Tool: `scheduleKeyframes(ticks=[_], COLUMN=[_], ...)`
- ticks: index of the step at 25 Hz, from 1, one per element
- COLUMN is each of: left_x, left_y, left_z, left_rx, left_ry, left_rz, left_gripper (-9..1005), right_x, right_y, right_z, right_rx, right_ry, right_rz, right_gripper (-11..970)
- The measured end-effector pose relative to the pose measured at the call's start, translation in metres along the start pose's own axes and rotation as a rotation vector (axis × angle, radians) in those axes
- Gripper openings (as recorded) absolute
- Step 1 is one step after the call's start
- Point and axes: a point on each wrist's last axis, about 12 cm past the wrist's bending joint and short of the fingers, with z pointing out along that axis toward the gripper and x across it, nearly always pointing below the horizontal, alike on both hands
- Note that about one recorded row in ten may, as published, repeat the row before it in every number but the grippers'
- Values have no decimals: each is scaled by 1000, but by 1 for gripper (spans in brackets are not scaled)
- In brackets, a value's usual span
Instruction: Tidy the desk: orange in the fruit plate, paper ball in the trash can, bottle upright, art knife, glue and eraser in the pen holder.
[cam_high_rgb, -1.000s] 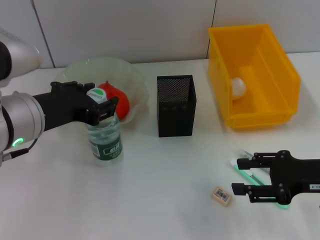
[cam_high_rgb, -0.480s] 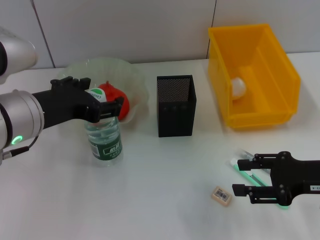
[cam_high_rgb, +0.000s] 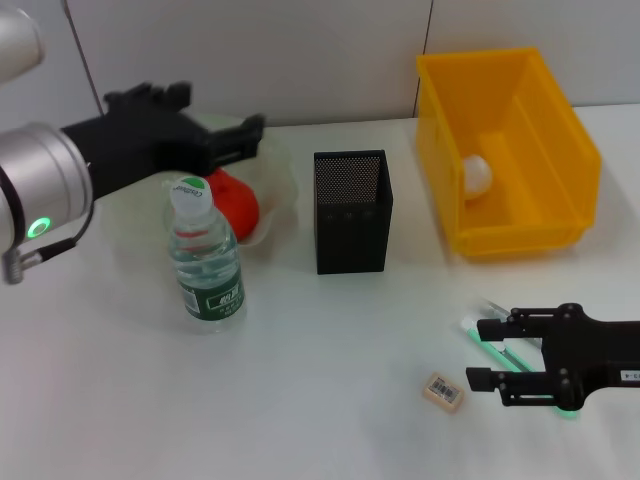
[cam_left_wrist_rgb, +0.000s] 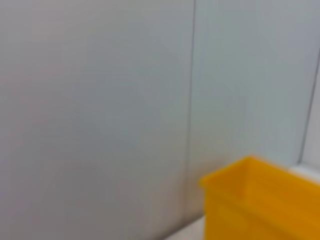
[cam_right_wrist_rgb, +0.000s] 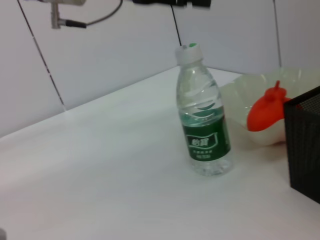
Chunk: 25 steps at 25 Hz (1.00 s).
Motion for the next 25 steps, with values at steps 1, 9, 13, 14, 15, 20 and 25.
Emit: scheduleKeyframes(ticks=[1, 9, 13, 14, 15, 20, 25], left_x=[-4, -8, -3, -1, 1, 11, 27], left_y=[-4, -17, -22, -23, -24, -20, -14], left_z=[1, 11, 17, 18, 19, 18, 18], left_rx=[40, 188, 256, 275, 298, 394, 464], left_ry=[-43, -85, -91, -98, -110, -157, -194], left_rz=[-2, 49, 84, 95, 104, 123, 137], left_gripper=[869, 870, 870, 870, 870, 870, 869], right_x=[1, 3, 6, 6, 7, 8, 5], right_y=[-1, -4, -4, -4, -4, -6, -8], right_z=[-1, -7, -13, -15, -18, -28, -38], right_rx=[16, 53, 75, 80, 87, 128, 163], right_ry=[-2, -12, -16, -16, -15, -4, 14], right_rz=[6, 20, 36, 39, 43, 80, 99], right_gripper=[669, 669, 669, 669, 669, 669, 669])
